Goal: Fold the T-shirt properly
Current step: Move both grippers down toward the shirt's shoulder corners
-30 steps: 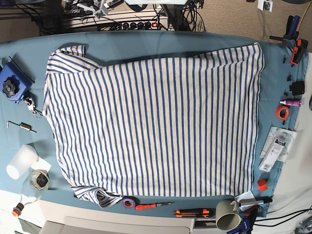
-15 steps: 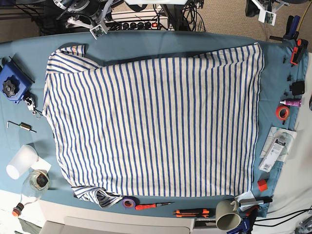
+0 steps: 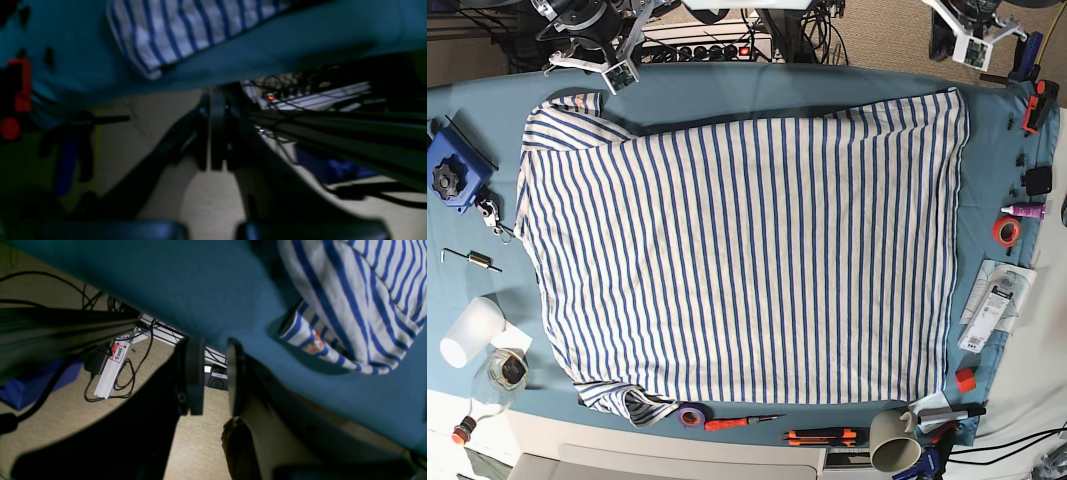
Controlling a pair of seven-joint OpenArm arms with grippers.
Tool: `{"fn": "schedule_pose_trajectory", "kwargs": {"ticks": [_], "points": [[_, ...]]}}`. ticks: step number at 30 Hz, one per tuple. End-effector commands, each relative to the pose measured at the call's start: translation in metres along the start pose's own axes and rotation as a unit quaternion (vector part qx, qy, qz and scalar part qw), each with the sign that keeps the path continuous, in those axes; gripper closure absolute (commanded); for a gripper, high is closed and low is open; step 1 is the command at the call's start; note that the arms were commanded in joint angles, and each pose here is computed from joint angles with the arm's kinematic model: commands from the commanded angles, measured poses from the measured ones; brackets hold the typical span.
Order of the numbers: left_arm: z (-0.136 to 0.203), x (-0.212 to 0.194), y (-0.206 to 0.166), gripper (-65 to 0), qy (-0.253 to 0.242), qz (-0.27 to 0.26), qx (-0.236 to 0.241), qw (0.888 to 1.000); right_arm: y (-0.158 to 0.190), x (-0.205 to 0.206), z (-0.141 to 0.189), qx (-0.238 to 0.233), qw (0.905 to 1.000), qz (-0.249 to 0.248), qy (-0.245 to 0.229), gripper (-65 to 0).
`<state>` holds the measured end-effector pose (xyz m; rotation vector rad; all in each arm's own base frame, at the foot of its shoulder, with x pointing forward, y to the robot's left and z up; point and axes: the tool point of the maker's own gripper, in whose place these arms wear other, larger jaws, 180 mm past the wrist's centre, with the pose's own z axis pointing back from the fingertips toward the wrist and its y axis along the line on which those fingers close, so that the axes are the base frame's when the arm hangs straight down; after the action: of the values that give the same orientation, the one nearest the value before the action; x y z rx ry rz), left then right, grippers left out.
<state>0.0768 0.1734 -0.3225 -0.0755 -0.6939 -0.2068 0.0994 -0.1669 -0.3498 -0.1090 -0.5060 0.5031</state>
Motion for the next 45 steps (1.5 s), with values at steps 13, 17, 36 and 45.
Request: {"fn": "schedule_pose_trajectory", "kwargs": {"ticks": [13, 17, 36, 45], "points": [[0.001, 0.011, 0.001, -17.7, -0.019, -0.006, 0.001, 1.000, -0.028, 0.034, 0.001, -0.071, 0.9956, 0.018, -0.059, -14.2], [0.001, 0.011, 0.001, -17.7, -0.019, -0.006, 0.001, 1.000, -0.035, 0.034, 0.002, -0.091, 0.9940, 0.022, -0.056, -27.4], [-0.001, 0.015, 0.002, -17.7, -0.025, -0.008, 0.002, 1.000, -0.190, -0.006, 0.043, -0.258, 0.9380, -0.221, -0.068, -27.4], [-0.001, 0.016, 0.002, -17.7, -0.028, -0.008, 0.002, 1.000, -0.162, -0.044, -0.017, -0.084, 0.9333, -0.346, -0.048, -27.4]]}}
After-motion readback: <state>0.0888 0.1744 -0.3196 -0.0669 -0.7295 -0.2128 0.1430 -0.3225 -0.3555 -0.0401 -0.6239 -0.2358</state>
